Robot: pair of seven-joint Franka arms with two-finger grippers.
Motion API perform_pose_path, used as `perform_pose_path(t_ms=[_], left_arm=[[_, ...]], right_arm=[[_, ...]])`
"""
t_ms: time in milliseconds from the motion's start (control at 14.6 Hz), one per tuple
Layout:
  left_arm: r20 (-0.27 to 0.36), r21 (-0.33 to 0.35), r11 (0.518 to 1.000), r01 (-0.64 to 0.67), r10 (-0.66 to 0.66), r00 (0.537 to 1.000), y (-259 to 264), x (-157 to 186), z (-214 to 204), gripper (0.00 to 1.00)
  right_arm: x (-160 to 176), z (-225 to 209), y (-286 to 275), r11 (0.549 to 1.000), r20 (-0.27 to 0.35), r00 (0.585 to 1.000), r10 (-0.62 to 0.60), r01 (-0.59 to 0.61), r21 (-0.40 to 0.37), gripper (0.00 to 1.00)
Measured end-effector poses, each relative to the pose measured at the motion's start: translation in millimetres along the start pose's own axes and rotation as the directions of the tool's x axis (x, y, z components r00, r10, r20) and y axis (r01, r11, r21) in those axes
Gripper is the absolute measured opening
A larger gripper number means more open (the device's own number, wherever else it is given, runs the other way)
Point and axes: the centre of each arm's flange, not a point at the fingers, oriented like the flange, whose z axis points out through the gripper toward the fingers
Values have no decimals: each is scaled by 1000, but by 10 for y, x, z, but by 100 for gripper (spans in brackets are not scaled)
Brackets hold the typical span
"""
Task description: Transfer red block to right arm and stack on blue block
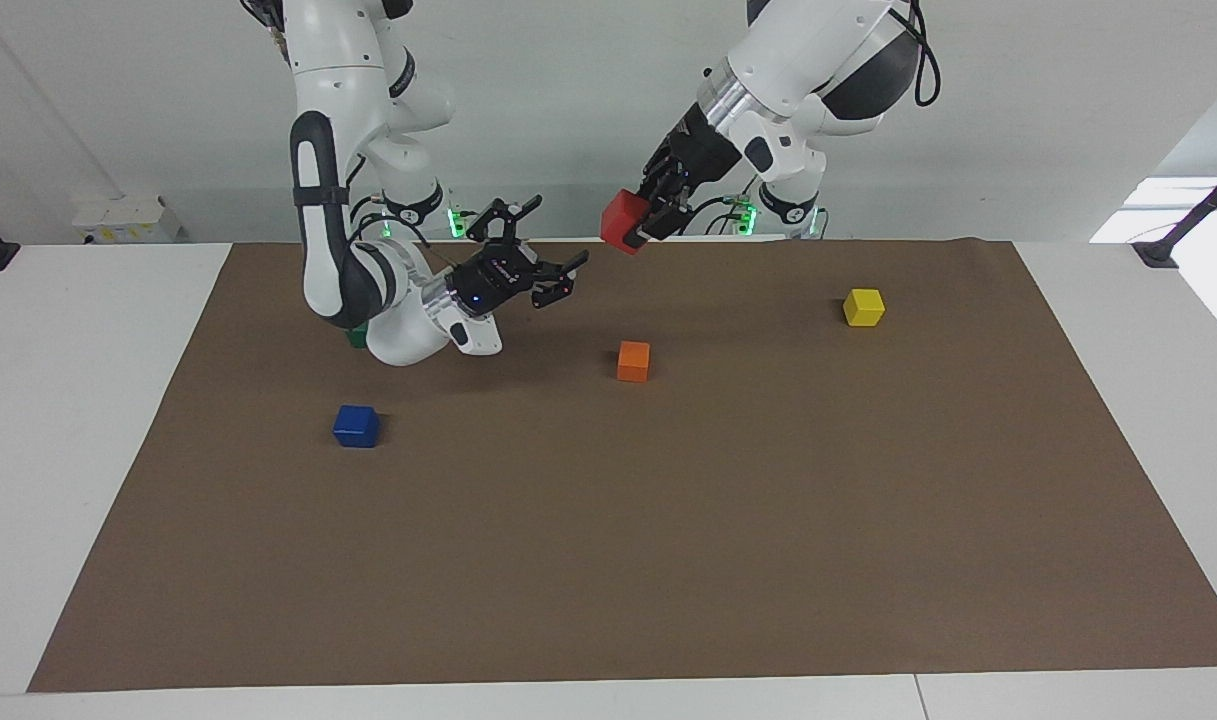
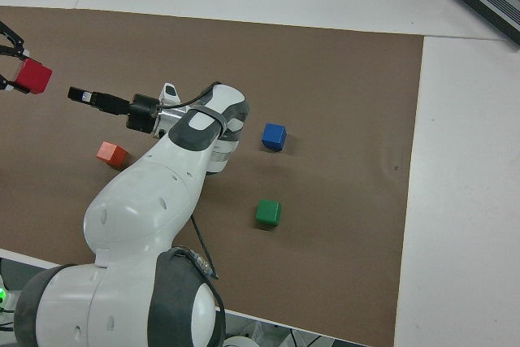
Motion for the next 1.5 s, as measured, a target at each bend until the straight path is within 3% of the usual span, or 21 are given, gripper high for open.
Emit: perform_pose_path(t_ms=[479,1436,1504], left_arm=[[7,-16,1000,-15,15,1000,-47,-99,21,54],[0,-7,1000,-10,10,1000,-67,-69,74,54],[0,-7,1000,-10,10,1000,-68,-68,76,54]], right_arm=[[-168,45,503,984,-96,995,-35,51,169,100],[-294,630,705,960,-142,990,11,29,277,100],[-306,656,712,959,-144,989,21,21,284,93]])
